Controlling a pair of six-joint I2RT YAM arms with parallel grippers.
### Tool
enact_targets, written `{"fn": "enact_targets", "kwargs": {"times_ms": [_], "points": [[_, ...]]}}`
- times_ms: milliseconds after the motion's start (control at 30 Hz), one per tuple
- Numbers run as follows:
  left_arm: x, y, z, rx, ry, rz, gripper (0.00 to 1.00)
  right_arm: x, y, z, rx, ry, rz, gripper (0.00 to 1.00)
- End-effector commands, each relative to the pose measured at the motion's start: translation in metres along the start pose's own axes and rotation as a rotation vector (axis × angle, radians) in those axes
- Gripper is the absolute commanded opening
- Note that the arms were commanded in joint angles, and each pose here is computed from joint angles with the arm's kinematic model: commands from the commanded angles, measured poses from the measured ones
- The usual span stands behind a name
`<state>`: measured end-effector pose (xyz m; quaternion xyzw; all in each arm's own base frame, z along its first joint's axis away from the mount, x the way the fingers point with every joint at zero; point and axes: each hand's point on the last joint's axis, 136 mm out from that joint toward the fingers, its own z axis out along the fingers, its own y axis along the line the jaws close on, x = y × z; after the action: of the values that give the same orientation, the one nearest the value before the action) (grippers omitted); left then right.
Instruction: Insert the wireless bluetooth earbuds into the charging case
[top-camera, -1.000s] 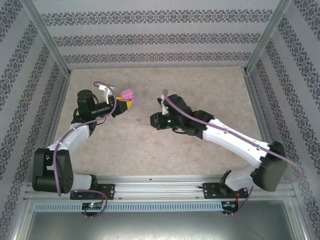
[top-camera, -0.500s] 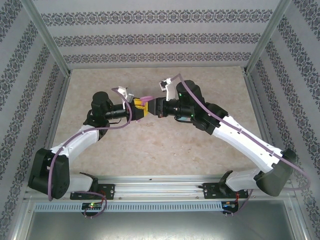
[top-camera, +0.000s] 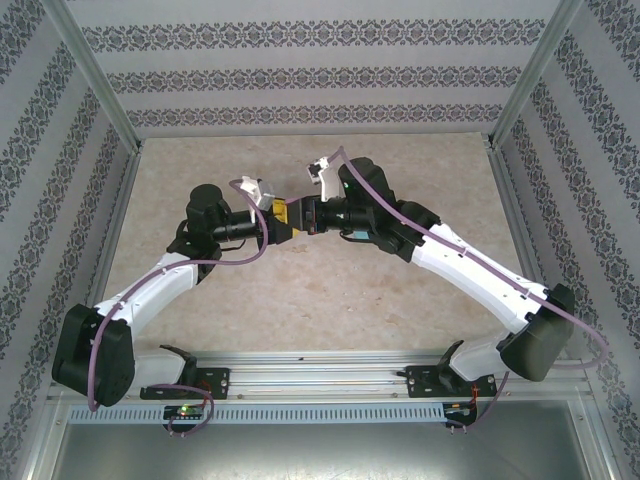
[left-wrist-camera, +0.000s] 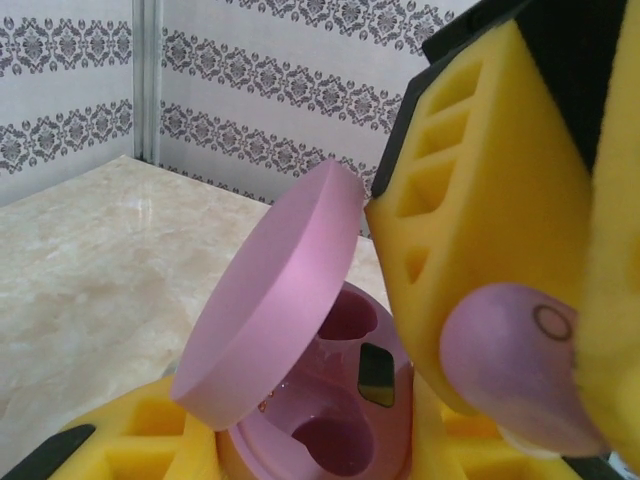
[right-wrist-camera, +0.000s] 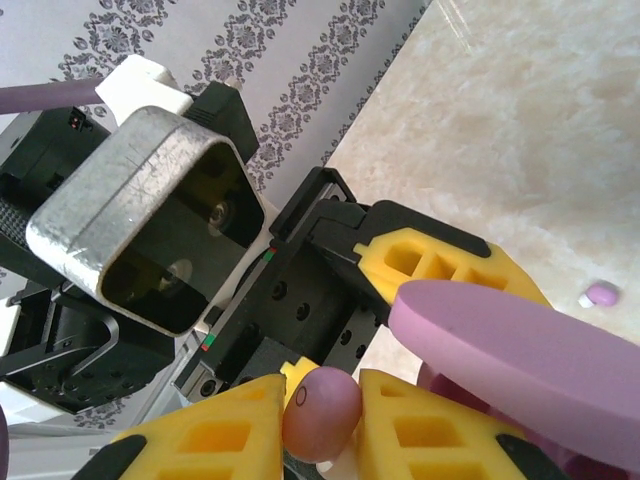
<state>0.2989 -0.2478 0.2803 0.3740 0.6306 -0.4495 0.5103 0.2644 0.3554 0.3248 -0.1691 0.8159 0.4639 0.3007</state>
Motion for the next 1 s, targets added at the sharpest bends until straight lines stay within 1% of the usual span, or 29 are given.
{"fn": "enact_targets", "kwargs": {"times_ms": [0, 300, 600, 733, 833, 967], "points": [[-0.020, -0.010, -0.001, 0.002, -0.027, 0.087, 0.19, -0.013, -0.003, -0.002, 0.038, -0.034, -0.046, 0.21], [-0.023, -0.014, -0.002, -0.001, -0.031, 0.105, 0.19, -0.004, -0.028, 0.008, 0.123, -0.007, -0.072, 0.22], [-0.024, -0.017, 0.000, 0.007, -0.030, 0.103, 0.19, 0.000, -0.047, 0.008, 0.217, 0.001, -0.122, 0.24], [-0.022, -0.016, 0.001, 0.012, -0.025, 0.098, 0.19, 0.002, -0.046, 0.009, 0.204, 0.005, -0.117, 0.24], [-0.022, -0.017, 0.002, 0.015, -0.026, 0.095, 0.19, 0.002, -0.047, 0.010, 0.201, 0.008, -0.111, 0.28], [-0.023, -0.017, 0.002, 0.014, -0.027, 0.096, 0.19, 0.006, -0.051, 0.013, 0.206, 0.018, -0.106, 0.29]]}}
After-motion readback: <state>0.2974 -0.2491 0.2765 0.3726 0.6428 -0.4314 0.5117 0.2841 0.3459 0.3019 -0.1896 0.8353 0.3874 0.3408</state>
